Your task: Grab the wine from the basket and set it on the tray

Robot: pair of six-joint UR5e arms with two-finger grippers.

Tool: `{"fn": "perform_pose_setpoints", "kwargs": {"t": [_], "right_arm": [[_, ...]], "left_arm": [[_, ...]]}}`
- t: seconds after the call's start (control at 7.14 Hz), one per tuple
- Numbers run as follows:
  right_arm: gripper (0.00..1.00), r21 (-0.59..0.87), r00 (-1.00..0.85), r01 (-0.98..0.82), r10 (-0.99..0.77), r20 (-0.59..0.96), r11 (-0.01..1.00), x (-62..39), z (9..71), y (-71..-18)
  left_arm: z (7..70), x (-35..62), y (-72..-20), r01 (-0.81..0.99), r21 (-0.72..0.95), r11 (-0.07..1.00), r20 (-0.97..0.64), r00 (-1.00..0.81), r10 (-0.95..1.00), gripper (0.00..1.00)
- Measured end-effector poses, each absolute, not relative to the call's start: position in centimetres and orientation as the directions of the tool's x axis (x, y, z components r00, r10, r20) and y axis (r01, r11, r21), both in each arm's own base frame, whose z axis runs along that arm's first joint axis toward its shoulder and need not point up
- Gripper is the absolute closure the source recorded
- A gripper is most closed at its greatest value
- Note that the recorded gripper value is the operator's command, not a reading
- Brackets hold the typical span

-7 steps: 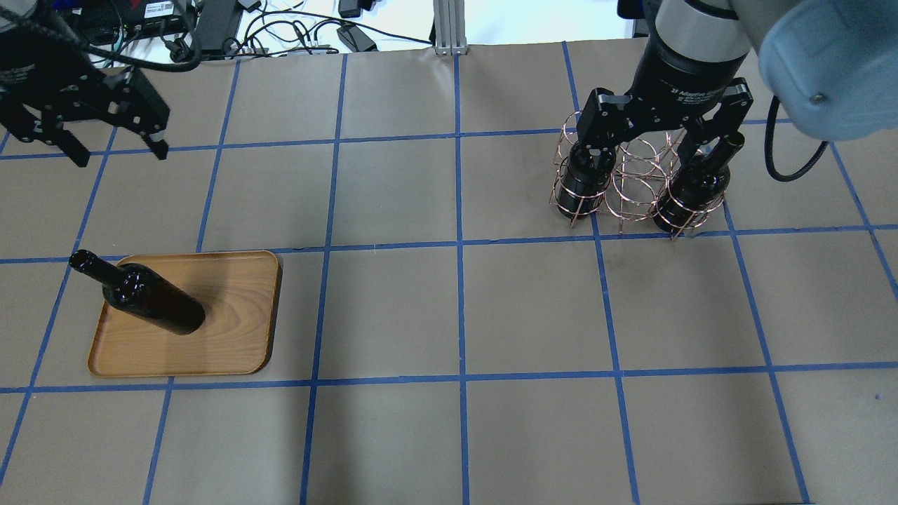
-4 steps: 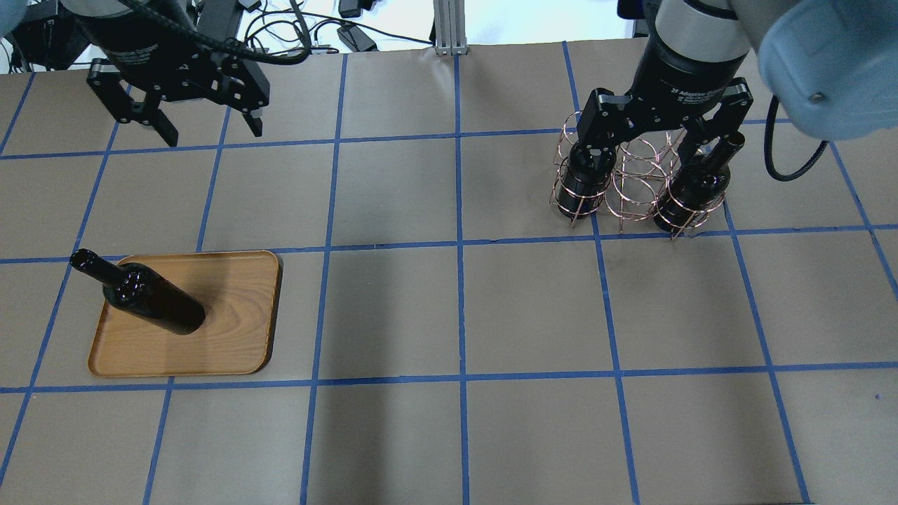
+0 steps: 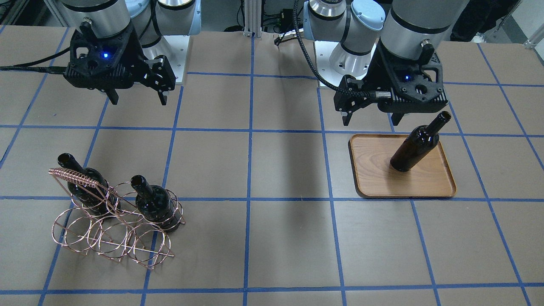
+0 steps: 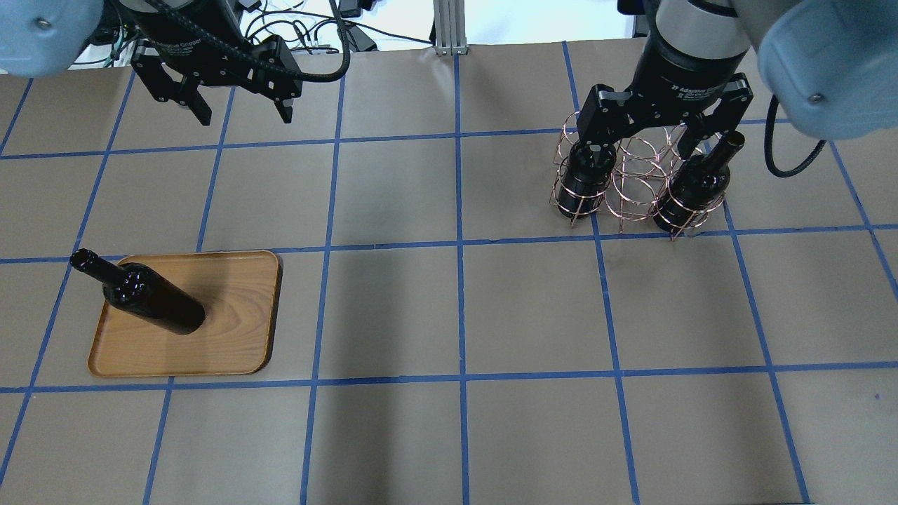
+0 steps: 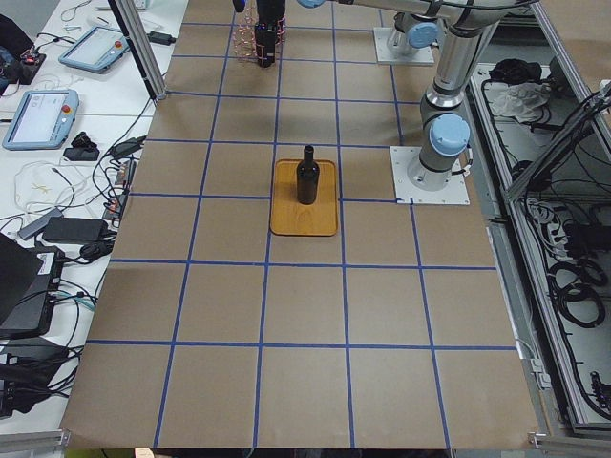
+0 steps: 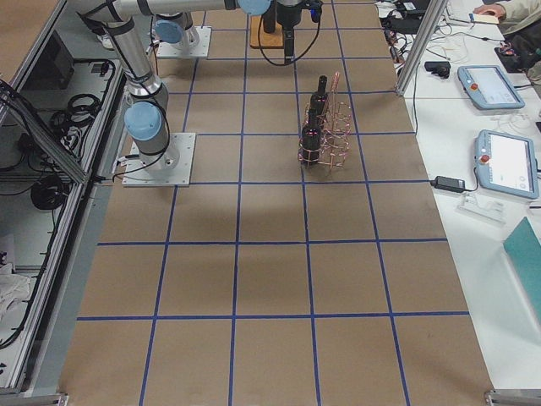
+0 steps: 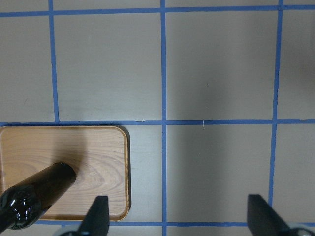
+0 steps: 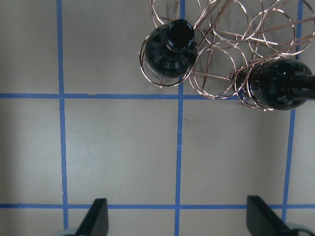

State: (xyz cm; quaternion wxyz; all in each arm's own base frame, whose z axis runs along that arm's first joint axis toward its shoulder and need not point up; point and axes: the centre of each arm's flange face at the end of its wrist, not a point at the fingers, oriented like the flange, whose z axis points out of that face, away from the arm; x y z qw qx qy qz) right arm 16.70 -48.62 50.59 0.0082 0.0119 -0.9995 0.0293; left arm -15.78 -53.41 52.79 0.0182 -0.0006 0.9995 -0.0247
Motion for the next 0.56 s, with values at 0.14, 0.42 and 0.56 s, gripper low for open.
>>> {"fn": "perform_pose_setpoints", "kwargs": {"t": [0.14, 0.42, 0.56], "right_arm": [[0.0, -0.107, -1.0, -0.027, -0.026, 0.015, 0.994, 16.75, 51.0, -49.21], [0.0, -0.13, -1.0, -0.029, -0.027, 0.015, 0.991, 16.76, 51.19, -49.49], [0.0, -0.12, -1.0, -0.028, -0.026, 0.015, 0.992, 16.75, 51.07, -49.43]], "left_arm": [[52.77, -15.82, -53.42, 0.002, -0.05, 0.999, -0.035, -0.999, 0.0, 0.0], [52.68, -15.99, -53.36, 0.007, -0.049, 0.999, -0.036, -0.999, 0.005, 0.0], [52.66, -16.05, -53.34, 0.008, -0.048, 0.999, -0.036, -0.999, 0.006, 0.0]]}}
